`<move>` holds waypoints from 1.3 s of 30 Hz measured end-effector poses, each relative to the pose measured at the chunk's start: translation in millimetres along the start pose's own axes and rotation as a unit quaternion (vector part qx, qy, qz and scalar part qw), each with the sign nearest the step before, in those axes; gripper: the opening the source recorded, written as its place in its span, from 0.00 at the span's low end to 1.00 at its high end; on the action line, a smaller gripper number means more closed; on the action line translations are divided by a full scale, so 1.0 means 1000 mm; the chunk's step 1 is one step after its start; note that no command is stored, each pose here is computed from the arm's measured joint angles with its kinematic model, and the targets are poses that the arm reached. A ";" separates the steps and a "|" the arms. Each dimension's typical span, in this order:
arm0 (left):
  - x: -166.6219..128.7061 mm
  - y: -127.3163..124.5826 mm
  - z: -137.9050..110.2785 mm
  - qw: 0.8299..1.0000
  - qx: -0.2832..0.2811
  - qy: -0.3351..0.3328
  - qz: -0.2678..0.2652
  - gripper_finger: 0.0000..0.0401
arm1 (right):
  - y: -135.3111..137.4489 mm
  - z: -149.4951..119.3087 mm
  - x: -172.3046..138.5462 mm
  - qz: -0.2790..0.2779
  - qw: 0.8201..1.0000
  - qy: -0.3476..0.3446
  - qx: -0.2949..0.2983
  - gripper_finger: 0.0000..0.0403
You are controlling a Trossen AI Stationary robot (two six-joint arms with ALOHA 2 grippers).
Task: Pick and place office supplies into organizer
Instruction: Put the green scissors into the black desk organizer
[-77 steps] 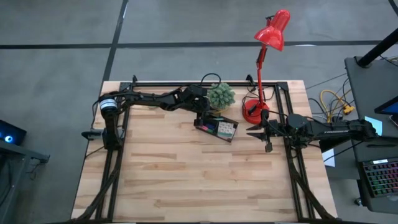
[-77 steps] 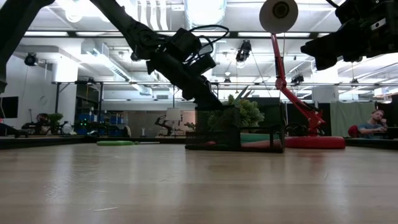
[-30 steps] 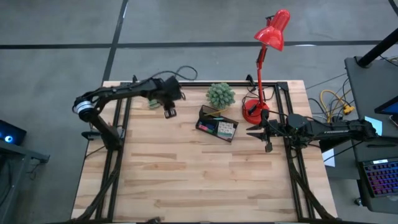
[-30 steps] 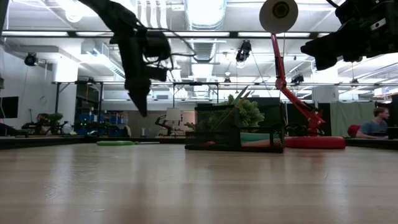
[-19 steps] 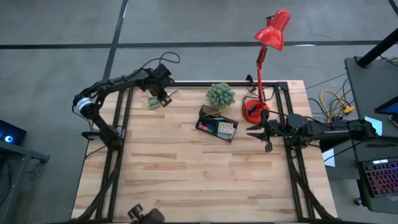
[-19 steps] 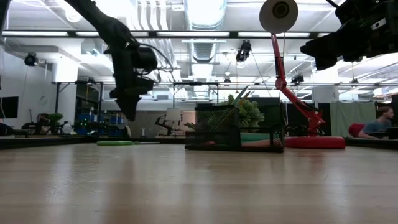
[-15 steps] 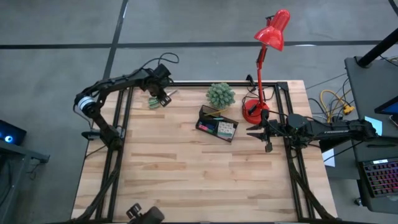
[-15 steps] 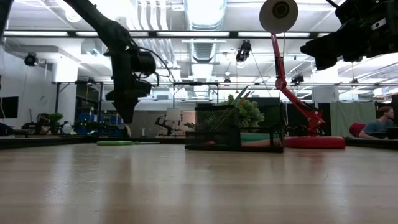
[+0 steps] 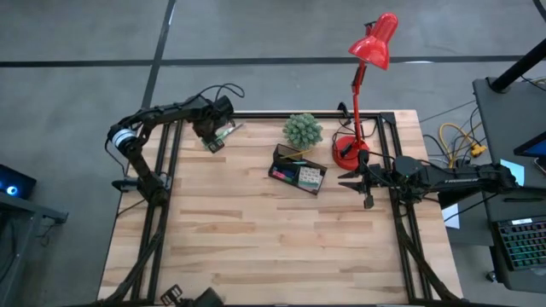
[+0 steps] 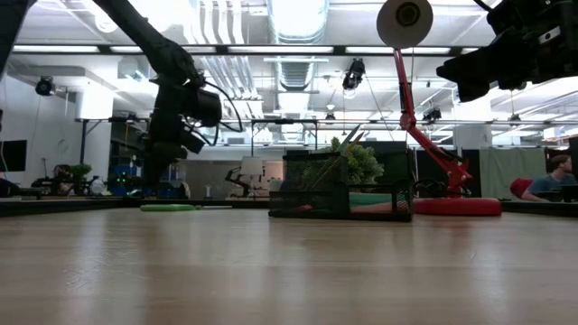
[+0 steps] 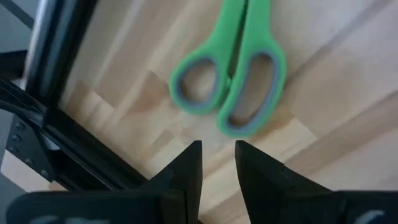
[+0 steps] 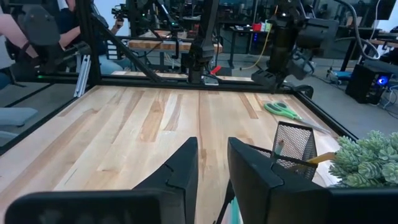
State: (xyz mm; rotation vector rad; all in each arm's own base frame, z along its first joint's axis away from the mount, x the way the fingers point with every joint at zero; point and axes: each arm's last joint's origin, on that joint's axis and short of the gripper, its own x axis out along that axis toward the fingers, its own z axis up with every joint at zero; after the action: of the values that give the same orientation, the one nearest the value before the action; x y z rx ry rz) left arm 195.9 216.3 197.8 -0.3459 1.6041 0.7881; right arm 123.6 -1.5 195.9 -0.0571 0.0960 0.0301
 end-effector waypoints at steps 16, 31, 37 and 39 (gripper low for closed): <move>0.029 -0.014 -0.019 0.997 0.061 0.034 -0.034 0.20 | 0.000 0.000 0.000 0.000 1.000 0.000 0.000 0.18; 0.030 -0.022 -0.011 0.992 0.122 -0.007 -0.034 0.20 | 0.000 0.000 0.000 0.000 1.000 0.000 0.000 0.21; 0.030 -0.022 -0.008 0.992 0.120 -0.025 -0.031 0.20 | 0.000 0.000 0.000 0.000 1.000 0.000 0.000 0.21; 0.030 -0.022 -0.007 0.991 0.123 -0.030 -0.030 0.20 | 0.000 0.000 0.000 0.000 1.000 0.000 0.000 0.20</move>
State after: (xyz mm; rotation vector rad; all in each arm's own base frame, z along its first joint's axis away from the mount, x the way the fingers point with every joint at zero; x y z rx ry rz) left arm 198.7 202.4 162.5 -0.1900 1.6066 0.5418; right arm 123.6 -1.5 195.9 -0.0570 0.0960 0.0303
